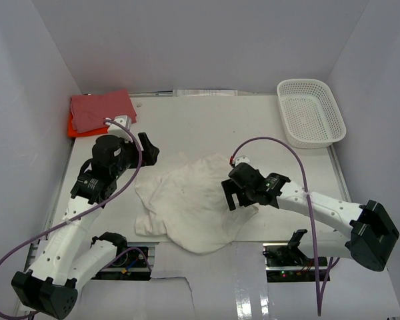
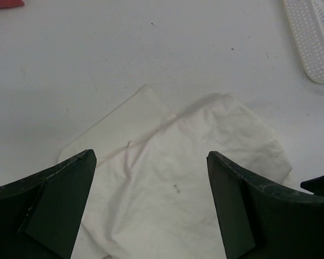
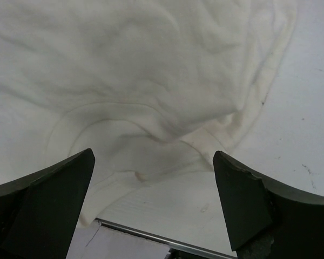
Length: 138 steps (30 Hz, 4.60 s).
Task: Fold and stack the t-shirts
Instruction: Move the tshirt to the center of the board, then flatten out the tshirt
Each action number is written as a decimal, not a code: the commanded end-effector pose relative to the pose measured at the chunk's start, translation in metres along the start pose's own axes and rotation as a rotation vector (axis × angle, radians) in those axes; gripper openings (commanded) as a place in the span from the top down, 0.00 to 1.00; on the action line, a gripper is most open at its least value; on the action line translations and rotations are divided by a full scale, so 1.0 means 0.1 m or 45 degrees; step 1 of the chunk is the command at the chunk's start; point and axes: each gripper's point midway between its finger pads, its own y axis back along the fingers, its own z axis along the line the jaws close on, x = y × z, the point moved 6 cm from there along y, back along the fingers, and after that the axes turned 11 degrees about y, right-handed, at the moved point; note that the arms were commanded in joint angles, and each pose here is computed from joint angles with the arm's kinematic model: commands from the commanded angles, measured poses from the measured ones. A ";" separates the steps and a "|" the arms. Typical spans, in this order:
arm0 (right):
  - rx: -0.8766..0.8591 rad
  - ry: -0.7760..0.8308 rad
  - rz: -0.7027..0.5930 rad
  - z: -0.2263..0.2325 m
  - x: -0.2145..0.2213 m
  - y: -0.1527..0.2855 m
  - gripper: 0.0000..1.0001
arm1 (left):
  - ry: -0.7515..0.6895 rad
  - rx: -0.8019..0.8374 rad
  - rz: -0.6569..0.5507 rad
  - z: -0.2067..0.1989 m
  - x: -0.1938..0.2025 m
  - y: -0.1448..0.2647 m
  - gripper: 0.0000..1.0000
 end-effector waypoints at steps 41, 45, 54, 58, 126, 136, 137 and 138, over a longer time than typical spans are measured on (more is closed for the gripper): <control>-0.073 -0.317 -0.376 -1.31 -2.07 -0.71 0.89 | 0.005 0.020 0.246 -0.02 0.22 -0.27 0.11; -0.136 -0.251 -0.485 -1.31 -2.41 -0.46 0.92 | 0.005 0.000 0.234 -0.01 0.20 -0.27 0.11; -0.532 0.156 -0.251 0.58 -1.62 -0.29 0.90 | 0.009 -0.023 0.229 0.03 0.19 -0.27 0.11; -0.659 0.089 -0.060 0.88 -0.83 -0.43 0.74 | 0.011 -0.041 0.228 0.05 0.20 -0.27 0.11; 0.253 0.720 -0.148 1.23 -1.76 -0.56 0.54 | 0.279 -0.469 0.102 0.70 -0.04 -0.25 0.07; 0.256 0.709 -0.140 1.17 -1.77 -0.54 0.74 | 0.276 -0.467 0.107 0.70 -0.03 -0.25 0.07; 0.260 0.711 -0.140 1.17 -1.77 -0.53 0.71 | 0.277 -0.466 0.105 0.70 -0.04 -0.25 0.08; 0.257 0.717 -0.139 1.17 -1.78 -0.52 0.63 | 0.276 -0.465 0.108 0.70 -0.03 -0.25 0.08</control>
